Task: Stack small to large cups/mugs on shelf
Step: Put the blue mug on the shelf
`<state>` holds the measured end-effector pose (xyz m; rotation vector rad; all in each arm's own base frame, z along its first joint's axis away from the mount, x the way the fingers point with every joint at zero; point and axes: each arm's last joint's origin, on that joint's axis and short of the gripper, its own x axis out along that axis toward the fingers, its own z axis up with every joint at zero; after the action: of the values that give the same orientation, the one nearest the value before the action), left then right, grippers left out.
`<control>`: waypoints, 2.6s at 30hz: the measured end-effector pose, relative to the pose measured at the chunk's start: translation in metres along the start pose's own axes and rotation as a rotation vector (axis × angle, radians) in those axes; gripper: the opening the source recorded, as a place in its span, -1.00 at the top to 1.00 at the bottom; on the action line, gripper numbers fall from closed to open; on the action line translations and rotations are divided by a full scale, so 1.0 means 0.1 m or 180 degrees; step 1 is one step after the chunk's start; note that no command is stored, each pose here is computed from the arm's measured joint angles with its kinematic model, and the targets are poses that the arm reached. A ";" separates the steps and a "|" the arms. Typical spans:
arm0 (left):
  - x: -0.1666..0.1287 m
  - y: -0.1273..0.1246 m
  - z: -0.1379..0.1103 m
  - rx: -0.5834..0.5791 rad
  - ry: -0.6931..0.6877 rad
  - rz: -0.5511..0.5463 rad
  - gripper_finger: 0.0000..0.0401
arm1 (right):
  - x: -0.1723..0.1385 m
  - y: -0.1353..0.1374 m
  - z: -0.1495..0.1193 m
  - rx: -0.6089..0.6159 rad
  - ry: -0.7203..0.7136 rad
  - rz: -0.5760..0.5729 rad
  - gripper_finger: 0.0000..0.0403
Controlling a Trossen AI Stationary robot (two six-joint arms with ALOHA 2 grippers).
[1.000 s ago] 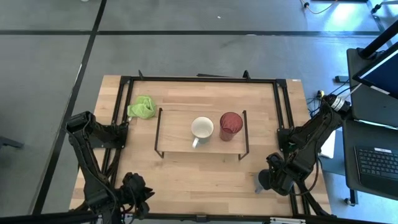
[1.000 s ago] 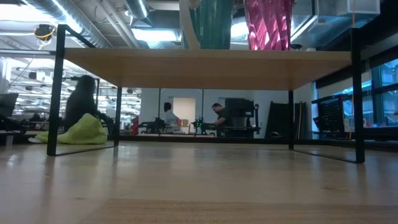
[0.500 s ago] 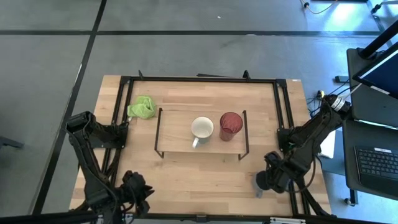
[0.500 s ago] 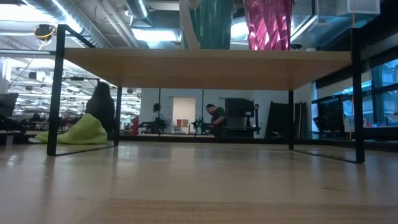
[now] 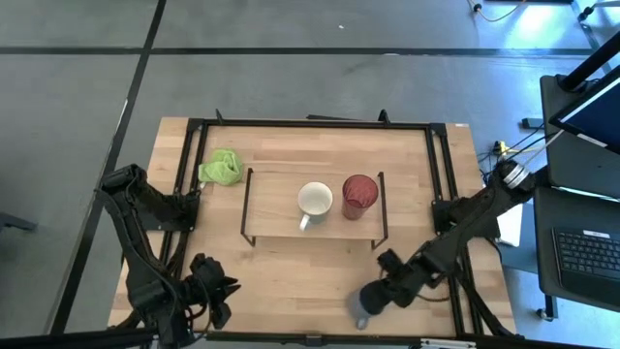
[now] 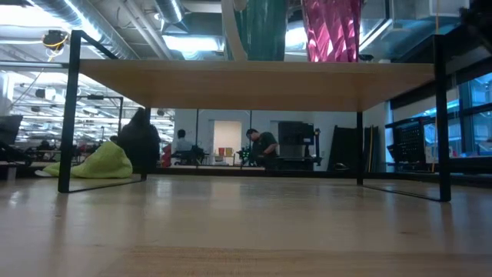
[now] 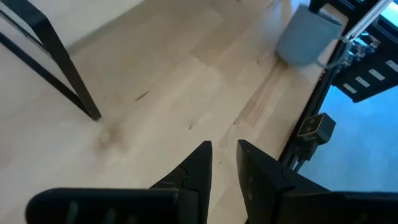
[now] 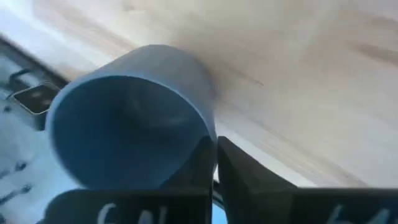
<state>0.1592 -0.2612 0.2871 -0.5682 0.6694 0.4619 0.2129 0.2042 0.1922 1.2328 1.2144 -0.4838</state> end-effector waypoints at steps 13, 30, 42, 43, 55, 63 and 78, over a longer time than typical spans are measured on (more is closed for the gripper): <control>0.03 0.02 0.13 0.0242 0.0232 0.0063 0.66 | 0.05 0.90 0.44 -0.1116 -0.0495 -0.0022 0.92; 0.08 0.03 0.20 0.0316 0.0154 0.0146 0.66 | 0.14 1.25 0.68 -0.1305 -0.0511 0.0260 0.72; 0.26 0.13 -0.03 0.0266 0.0533 0.0220 0.66 | 0.14 1.22 0.68 -0.1342 -0.0500 0.0144 0.70; 0.33 0.18 -0.13 0.0194 0.0678 0.0217 0.66 | 0.14 1.21 0.68 -0.1351 -0.0498 0.0127 0.70; 0.48 0.30 -0.70 -0.1090 0.0594 -0.0555 0.71 | 0.03 1.20 0.59 -0.1293 -0.0573 0.0187 0.54; 0.60 0.27 -0.76 -0.1540 0.0489 -0.0749 0.65 | -0.06 1.19 0.58 -0.1316 -0.0625 0.0170 0.26; 0.87 0.28 -0.83 -0.1685 0.0412 -0.0999 0.55 | -0.07 1.18 0.52 -0.1335 -0.0634 0.0164 0.08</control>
<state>0.1670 -0.2730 0.1652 -1.1929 0.5654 0.3054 0.3308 0.1948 0.2440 0.8346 1.0458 -0.2861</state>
